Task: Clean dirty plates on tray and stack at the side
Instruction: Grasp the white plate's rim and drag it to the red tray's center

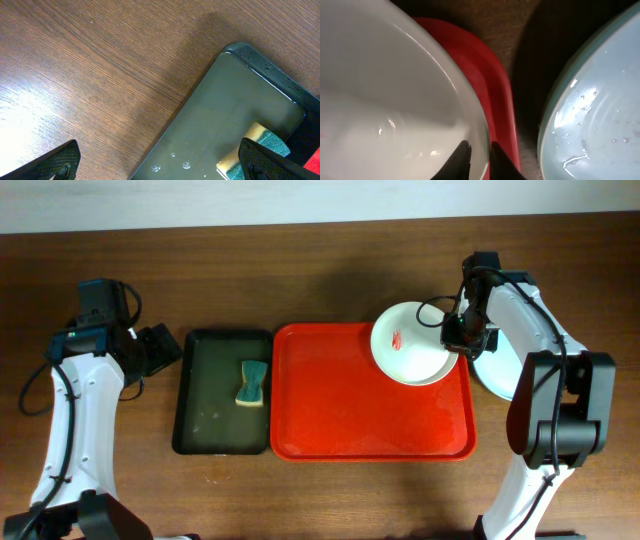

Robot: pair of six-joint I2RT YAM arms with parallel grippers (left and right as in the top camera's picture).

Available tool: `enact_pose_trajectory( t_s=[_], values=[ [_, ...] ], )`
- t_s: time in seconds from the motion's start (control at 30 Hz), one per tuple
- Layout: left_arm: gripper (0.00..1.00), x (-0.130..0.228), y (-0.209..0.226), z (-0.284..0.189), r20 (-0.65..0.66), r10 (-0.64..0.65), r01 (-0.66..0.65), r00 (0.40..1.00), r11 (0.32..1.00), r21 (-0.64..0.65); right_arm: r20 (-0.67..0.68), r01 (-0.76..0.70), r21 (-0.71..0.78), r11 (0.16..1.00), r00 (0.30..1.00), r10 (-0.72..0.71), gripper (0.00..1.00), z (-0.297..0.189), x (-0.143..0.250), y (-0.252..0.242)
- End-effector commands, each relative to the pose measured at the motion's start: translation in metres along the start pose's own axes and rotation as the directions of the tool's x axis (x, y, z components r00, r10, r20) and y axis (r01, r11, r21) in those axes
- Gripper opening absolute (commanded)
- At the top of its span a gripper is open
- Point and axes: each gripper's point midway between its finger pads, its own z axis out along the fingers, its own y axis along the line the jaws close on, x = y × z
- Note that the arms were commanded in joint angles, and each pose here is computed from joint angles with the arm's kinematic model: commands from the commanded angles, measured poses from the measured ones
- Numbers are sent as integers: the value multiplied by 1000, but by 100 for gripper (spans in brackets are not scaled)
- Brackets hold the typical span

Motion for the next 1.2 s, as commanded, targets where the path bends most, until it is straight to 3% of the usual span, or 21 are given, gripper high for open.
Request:
enact_pose_trajectory(
  t_s=[0.0, 0.2, 0.23, 0.43, 0.53, 0.6, 0.7, 0.83, 0.97, 1.17],
  values=[
    [99, -4, 0, -4, 13, -11, 11, 1000, 1000, 7, -15, 5, 11, 1000, 1000, -5, 15, 6, 4, 1],
    [99, -4, 0, -4, 13, -11, 11, 1000, 1000, 7, -19, 6, 13, 1000, 1000, -5, 17, 6, 5, 1],
    [99, -4, 0, -4, 13, -11, 11, 1000, 1000, 7, -20, 6, 13, 1000, 1000, -5, 23, 6, 5, 1],
    [99, -4, 0, -4, 13, -11, 11, 1000, 1000, 7, -30, 5, 15, 1000, 1000, -5, 23, 12, 10, 0],
    [99, -4, 0, -4, 13, -11, 11, 1000, 1000, 7, -26, 6, 14, 1000, 1000, -5, 7, 17, 11, -1],
    [99, -4, 0, -4, 13, -11, 11, 1000, 1000, 7, -33, 6, 0, 1000, 999, -6, 4, 17, 13, 2],
    [99, -4, 0, -4, 13, -11, 11, 1000, 1000, 7, -100, -6, -168, 986, 995, -11, 4, 13, 27, 31],
    [99, -4, 0, -4, 13, -11, 11, 1000, 1000, 7, -217, 9, -263, 965, 974, -69, 4, 5, 61, 66],
    [99, -4, 0, -4, 13, -11, 11, 1000, 1000, 7, -331, 17, -237, 971, 939, -98, 4, -1, 98, 89],
    [99, -4, 0, -4, 13, -11, 11, 1000, 1000, 7, -398, 53, -200, 978, 908, -131, 4, -1, 131, 113]
  ],
)
